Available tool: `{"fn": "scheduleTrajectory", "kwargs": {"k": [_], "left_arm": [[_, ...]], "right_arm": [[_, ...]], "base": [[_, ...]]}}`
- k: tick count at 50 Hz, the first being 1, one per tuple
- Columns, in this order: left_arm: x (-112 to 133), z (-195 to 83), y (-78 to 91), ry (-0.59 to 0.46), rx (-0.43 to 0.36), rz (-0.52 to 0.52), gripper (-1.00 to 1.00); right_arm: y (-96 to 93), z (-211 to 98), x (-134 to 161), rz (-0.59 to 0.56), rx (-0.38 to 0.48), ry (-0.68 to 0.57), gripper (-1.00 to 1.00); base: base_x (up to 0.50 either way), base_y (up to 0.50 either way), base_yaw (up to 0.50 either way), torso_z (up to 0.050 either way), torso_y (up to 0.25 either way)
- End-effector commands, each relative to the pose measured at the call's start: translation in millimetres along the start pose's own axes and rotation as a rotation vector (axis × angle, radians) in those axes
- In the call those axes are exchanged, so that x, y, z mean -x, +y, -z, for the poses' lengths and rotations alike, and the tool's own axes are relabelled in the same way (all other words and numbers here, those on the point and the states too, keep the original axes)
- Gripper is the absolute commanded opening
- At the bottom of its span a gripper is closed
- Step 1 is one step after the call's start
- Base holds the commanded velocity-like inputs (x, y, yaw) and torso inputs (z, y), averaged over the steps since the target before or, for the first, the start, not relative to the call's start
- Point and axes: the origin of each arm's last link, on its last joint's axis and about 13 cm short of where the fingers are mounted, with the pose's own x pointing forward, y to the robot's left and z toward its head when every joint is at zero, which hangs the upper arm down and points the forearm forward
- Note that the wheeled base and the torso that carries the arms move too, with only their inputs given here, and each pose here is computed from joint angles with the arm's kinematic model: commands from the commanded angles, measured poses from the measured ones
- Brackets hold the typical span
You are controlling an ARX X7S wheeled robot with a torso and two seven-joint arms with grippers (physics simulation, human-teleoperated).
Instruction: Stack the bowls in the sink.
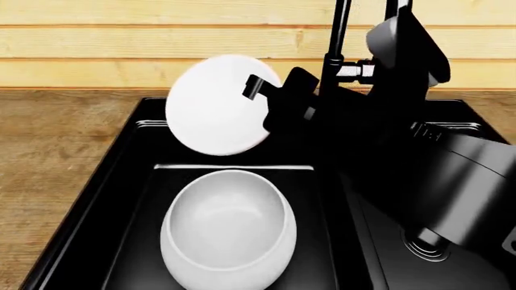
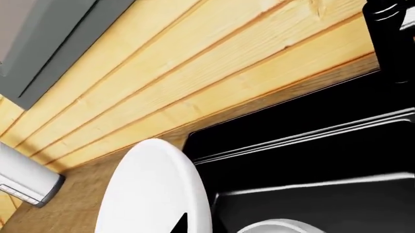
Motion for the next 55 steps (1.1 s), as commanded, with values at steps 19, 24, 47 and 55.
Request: {"fn": "scheduleTrajectory", "kwargs": {"k": [19,24,47,55], "left_arm": [[0.1,0.8,0.3,0.003,-0.008,0.004,1.0],[-0.2,1.3,-0.2,0.006,-0.009,0.006,1.0],[0.0,0.5,-0.9,0.007,-0.013,0.008,1.0],[0.3,0.1,-0.9,0.008,-0.013,0.009,1.0]], "right_arm": [[-3.9,6.5,-1.9,0.014,0.002,0.018,-1.0],[-7.5,8.4,-3.5,0.03,0.001,0.016,-1.0],[-20.3,20.4,1.2,0.062,0.009,0.053,-1.0],[-22.7,24.6,0.8,0.067,0.014,0.064,-1.0]], "base": [[0.0,0.0,0.0,0.0,0.0],[0.0,0.0,0.0,0.0,0.002],[0.0,0.0,0.0,0.0,0.0],[0.0,0.0,0.0,0.0,0.001]]}}
